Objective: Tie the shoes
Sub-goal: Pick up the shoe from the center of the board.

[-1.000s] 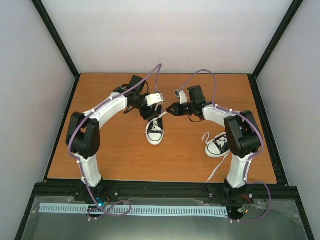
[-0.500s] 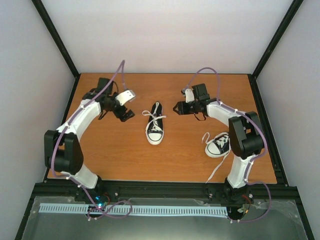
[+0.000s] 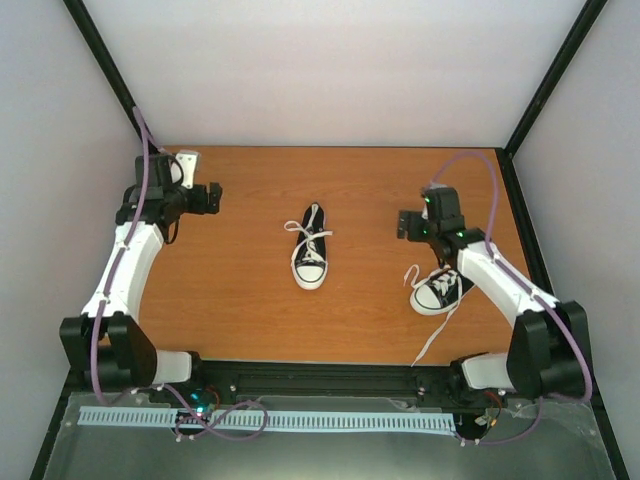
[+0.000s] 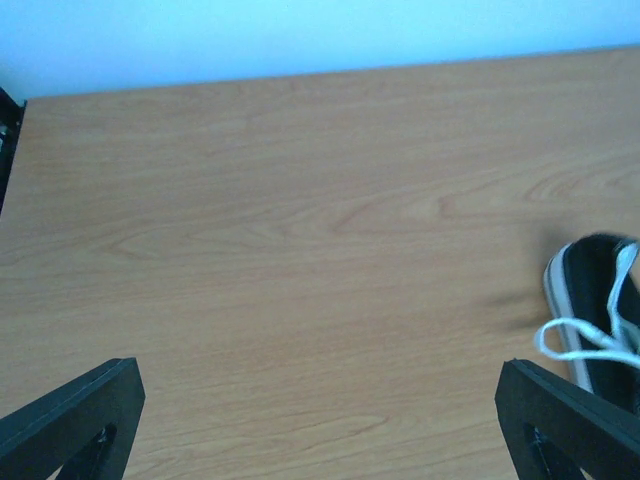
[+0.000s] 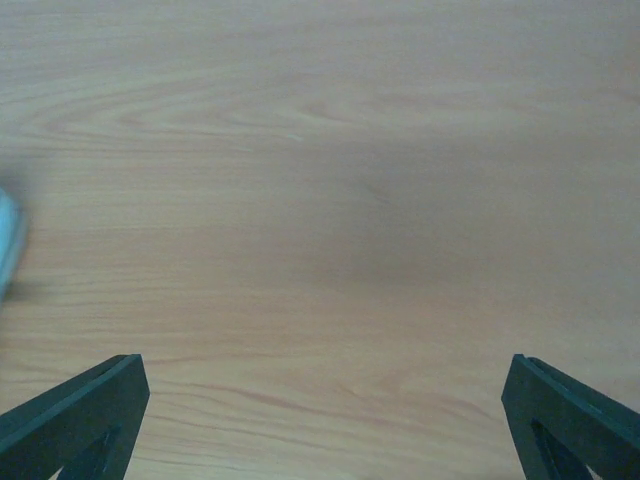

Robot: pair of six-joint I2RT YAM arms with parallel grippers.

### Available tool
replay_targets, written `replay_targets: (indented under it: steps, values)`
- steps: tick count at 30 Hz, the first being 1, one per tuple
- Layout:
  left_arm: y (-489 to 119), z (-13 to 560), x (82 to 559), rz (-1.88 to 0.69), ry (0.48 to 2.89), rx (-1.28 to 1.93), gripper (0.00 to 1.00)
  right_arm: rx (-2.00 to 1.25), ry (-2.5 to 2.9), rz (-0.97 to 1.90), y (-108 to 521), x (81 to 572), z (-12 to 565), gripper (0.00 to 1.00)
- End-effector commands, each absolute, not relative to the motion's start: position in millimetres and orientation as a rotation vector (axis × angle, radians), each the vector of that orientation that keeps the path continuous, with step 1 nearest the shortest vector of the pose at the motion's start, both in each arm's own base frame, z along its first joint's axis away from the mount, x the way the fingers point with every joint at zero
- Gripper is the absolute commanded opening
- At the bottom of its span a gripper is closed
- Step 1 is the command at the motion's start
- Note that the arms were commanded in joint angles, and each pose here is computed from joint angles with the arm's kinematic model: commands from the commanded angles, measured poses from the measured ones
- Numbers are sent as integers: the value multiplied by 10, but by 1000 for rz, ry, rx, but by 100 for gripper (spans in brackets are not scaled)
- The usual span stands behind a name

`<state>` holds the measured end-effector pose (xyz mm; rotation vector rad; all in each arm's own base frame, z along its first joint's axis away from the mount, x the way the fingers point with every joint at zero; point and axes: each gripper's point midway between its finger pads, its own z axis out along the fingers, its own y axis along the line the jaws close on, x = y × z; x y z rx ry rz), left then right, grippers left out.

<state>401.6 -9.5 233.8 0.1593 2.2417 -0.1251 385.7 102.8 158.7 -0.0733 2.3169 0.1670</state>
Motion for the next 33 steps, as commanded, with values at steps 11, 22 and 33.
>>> replay_targets:
  steps: [11,22,33]
  values:
    - [-35,2780,3870,-255,2071,-174,100,786,2300,-158,-715,3302,996,100]
    - [-394,2769,3773,-439,2097,19,100,641,2496,59,-414,3356,428,36]
    - [-543,2618,3773,-526,2118,101,100,333,2478,311,452,3617,795,3]
